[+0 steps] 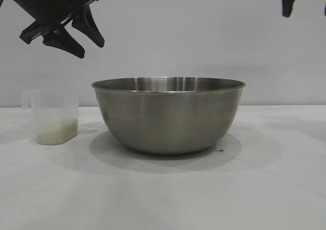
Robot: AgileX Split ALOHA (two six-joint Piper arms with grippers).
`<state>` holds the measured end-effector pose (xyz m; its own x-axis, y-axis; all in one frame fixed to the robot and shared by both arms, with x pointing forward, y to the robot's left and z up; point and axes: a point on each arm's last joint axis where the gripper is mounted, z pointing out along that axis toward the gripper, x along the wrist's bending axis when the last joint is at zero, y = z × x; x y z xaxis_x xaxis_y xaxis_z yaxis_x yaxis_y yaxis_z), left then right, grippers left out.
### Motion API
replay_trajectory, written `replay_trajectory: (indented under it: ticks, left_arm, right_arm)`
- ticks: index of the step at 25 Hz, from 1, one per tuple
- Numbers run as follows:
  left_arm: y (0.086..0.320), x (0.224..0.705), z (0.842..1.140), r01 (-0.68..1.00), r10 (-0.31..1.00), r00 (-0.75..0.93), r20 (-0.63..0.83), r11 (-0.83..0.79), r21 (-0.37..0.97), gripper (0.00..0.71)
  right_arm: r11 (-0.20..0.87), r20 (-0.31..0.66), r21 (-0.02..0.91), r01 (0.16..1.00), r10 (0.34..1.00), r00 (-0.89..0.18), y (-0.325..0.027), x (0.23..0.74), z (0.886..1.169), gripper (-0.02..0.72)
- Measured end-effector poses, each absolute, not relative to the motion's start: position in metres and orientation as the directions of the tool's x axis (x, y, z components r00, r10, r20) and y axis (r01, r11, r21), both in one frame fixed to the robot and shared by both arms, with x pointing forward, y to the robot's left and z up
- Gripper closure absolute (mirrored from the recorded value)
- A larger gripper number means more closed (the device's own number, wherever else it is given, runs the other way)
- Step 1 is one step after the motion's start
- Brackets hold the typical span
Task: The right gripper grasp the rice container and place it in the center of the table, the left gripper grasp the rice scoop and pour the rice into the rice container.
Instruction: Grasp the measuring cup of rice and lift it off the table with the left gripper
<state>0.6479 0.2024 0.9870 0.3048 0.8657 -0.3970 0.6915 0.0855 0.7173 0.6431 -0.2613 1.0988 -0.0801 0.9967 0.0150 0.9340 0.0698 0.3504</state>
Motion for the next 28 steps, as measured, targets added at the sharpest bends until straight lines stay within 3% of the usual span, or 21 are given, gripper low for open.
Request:
replay_trajectory:
  ticks: [6,16,22,28]
  left_arm:
    - [0.202,0.648,0.987,0.691,0.866,0.305,-0.397,0.085,0.717,0.385]
    - [0.202,0.648,0.987,0.691,0.866,0.305,-0.397,0.085,0.717,0.385]
    - [0.202,0.648,0.987,0.691,0.866,0.305,-0.397,0.085,0.717,0.385]
    - [0.202,0.648,0.987,0.691,0.866,0.305,-0.397,0.085,0.717,0.385]
  right_arm:
    - [0.056,0.004,0.383,0.922,0.998,-0.062,-0.273,0.594,1.128,0.141]
    - [0.052,0.006,0.485,0.873,0.998,-0.063,-0.282,0.465,1.165,0.141]
    - [0.05,0.006,0.551,0.833,0.998,-0.064,-0.288,0.38,1.156,0.141]
    - [0.044,0.009,0.638,0.769,0.998,-0.065,-0.293,0.31,1.125,0.141]
